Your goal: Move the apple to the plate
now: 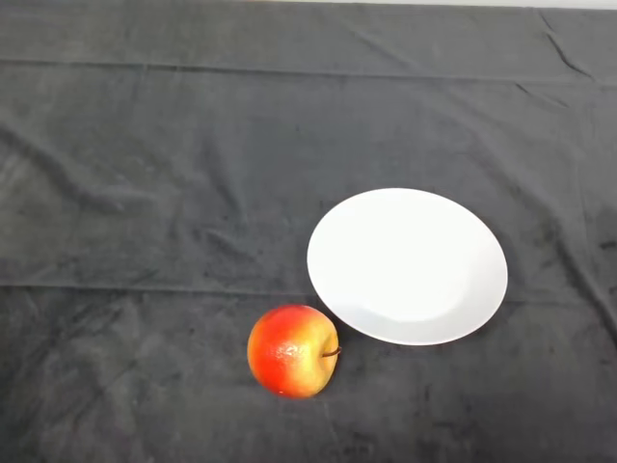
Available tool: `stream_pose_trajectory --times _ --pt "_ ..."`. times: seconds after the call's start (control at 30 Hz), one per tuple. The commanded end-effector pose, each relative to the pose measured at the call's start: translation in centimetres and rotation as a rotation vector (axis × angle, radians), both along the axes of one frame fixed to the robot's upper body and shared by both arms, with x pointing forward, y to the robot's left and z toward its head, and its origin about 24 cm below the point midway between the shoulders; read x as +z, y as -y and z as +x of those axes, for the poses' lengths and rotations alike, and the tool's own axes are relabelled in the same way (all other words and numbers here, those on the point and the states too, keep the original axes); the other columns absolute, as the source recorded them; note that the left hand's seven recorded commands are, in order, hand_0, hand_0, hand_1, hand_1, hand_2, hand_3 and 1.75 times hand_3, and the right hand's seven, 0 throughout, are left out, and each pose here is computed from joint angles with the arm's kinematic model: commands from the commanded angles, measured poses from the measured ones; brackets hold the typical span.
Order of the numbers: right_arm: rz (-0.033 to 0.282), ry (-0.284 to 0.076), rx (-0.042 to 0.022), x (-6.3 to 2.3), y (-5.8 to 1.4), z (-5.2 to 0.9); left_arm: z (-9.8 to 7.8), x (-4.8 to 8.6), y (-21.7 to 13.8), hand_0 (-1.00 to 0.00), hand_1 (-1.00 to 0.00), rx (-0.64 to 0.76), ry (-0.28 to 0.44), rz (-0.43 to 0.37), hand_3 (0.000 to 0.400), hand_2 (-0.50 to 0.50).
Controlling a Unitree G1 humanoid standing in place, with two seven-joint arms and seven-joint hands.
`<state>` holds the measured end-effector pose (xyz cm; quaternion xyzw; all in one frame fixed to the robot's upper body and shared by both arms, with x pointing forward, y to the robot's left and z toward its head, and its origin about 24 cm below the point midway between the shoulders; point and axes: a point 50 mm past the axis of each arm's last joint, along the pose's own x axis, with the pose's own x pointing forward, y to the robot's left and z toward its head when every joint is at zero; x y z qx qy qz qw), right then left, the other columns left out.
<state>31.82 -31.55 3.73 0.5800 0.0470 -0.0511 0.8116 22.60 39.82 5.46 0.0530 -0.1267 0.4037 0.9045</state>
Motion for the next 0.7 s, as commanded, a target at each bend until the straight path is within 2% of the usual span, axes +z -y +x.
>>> stream_pose_trajectory --times 0.03,0.37,0.7 --pt "-0.007 0.079 -0.0332 2.29 1.08 0.76 1.1 0.7 1.2 0.00 0.00 -0.073 0.023 0.062 0.000 0.00" --pt "-0.009 0.079 -0.0333 2.28 1.06 0.76 2.1 0.9 5.3 0.00 0.00 -0.286 -0.026 0.231 0.000 0.00" --pt "-0.012 0.078 -0.0335 2.26 1.03 0.75 1.9 1.3 9.4 0.00 0.00 -0.496 -0.118 0.396 0.000 0.00"
